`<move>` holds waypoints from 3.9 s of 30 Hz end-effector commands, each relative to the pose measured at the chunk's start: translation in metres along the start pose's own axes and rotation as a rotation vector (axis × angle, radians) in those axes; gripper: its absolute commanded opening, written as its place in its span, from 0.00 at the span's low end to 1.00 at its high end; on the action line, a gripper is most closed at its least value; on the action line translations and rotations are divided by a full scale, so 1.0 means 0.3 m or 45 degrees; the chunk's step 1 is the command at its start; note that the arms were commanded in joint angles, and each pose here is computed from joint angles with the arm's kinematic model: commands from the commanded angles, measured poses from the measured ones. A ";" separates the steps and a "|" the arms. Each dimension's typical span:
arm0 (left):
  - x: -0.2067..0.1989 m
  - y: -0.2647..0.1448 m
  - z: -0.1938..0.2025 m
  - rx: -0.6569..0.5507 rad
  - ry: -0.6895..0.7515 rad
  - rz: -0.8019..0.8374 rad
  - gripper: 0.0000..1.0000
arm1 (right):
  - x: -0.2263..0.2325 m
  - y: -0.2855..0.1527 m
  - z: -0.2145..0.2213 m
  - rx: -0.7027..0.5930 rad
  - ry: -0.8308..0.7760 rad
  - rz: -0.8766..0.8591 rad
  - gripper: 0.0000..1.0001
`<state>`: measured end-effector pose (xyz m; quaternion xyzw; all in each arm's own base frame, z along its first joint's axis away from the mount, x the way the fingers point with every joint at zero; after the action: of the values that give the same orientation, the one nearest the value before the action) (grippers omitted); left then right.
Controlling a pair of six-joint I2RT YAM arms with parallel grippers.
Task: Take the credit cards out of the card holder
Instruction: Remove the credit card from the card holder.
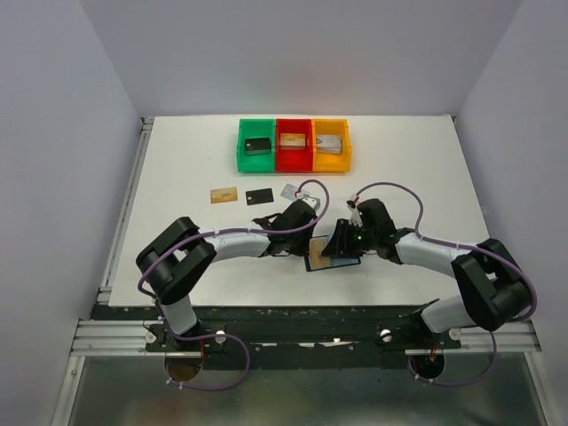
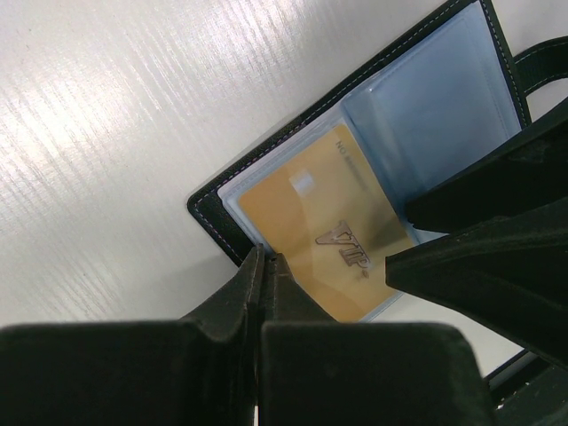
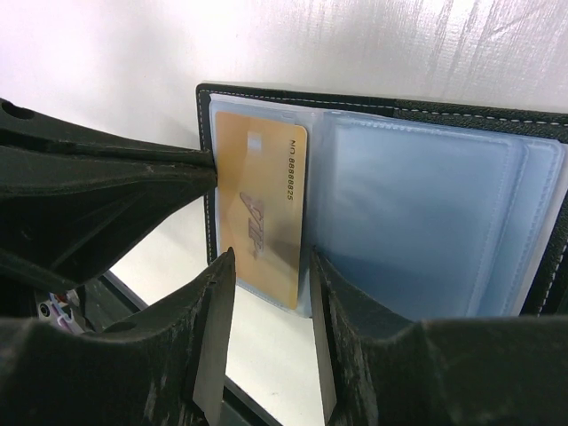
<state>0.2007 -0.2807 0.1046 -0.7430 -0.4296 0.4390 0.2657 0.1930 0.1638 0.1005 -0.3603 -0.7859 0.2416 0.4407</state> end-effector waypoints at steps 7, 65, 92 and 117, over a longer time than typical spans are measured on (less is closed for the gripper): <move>0.037 0.033 0.034 0.054 -0.013 -0.074 0.00 | -0.002 0.023 0.036 0.022 0.028 -0.091 0.46; 0.031 0.028 0.063 0.068 -0.048 0.061 0.00 | 0.020 0.079 0.013 -0.098 0.160 -0.418 0.43; 0.039 0.011 0.051 0.025 -0.067 0.001 0.06 | 0.028 0.013 0.007 -0.095 0.079 -0.279 0.38; 0.033 0.032 0.058 0.070 -0.065 0.025 0.00 | 0.049 -0.016 -0.011 -0.130 0.056 -0.298 0.37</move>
<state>0.2006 -0.2800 0.1009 -0.7414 -0.4261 0.4624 0.2346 0.1830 0.1657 0.1061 -0.3083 -0.8087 0.1601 0.4747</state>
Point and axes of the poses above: each gripper's point midway between its finger pads, its own y axis out along the fingers, its own x axis along the line the jaws close on, z = x × y, the point moved 10 cm from there along -y, back along the fingers, and after that the axes turned 12 degrees about -y, right-handed, at the moved point
